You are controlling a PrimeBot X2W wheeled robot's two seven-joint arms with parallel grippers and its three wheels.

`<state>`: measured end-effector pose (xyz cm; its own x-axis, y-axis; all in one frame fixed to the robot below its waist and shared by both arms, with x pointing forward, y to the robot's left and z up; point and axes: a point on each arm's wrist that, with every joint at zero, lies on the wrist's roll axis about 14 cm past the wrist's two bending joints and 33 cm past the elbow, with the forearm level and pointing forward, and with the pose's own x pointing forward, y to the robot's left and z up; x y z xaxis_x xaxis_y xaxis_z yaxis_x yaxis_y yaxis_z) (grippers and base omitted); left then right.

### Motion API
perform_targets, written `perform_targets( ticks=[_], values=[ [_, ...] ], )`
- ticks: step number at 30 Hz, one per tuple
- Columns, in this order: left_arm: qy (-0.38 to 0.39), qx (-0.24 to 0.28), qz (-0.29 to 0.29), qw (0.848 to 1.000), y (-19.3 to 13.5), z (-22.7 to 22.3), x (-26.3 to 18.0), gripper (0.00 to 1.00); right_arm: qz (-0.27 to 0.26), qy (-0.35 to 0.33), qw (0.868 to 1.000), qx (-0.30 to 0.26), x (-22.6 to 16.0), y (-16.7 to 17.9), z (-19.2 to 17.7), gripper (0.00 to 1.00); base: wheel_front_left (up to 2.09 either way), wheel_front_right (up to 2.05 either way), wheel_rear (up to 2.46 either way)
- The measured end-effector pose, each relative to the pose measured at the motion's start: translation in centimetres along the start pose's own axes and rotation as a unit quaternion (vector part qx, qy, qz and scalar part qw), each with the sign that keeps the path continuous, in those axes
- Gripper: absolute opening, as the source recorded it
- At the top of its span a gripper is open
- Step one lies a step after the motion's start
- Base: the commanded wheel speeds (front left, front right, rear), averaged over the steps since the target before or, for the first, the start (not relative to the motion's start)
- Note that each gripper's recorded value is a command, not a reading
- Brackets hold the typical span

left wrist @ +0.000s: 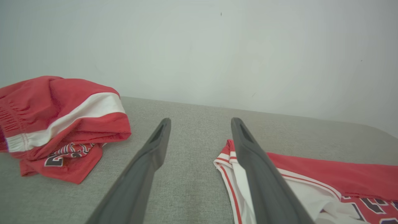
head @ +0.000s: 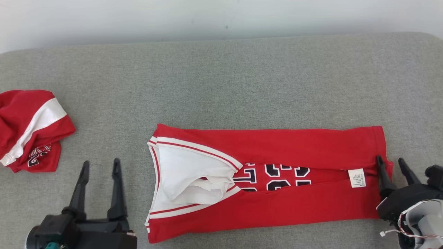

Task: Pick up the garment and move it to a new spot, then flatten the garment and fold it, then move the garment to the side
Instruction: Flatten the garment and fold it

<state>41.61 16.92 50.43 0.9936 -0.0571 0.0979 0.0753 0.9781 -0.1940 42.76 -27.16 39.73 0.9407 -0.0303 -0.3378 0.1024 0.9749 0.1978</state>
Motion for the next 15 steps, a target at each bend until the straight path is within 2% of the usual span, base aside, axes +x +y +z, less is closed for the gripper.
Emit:
perform_targets(
  ticks=[8, 9, 10, 11, 15],
  values=[
    [0.019, 0.007, 0.014, 1.0, 0.9, -1.2, -1.0, 1.0, -0.007, 0.04, 0.999, 0.008, 0.2, 0.3, -2.0, 1.0, 0.0, 0.0, 0.0],
    [0.021, 0.006, 0.015, 1.0, 1.0, -1.3, -1.1, 1.0, -0.007, 0.046, 0.999, 0.009, 0.3, 0.3, -2.3, 0.85, 0.0, 0.0, 0.0],
    [0.022, 0.006, 0.015, 1.0, 1.0, -1.4, -1.2, 1.0, -0.007, 0.052, 0.999, 0.01, 0.4, 0.5, -2.5, 0.27, 0.0, 0.0, 0.0],
    [0.023, 0.007, 0.017, 1.0, 1.1, -1.5, -1.3, 1.0, -0.005, 0.054, 0.998, 0.012, 0.4, 0.7, -2.6, 0.0, 0.0, 0.0, 0.0],
    [0.022, 0.007, 0.021, 1.0, 1.4, -1.3, -1.5, 1.0, 0.002, 0.058, 0.998, 0.02, 0.5, 1.4, -3.0, 0.0, 0.0, 0.0, 0.0]
  ],
)
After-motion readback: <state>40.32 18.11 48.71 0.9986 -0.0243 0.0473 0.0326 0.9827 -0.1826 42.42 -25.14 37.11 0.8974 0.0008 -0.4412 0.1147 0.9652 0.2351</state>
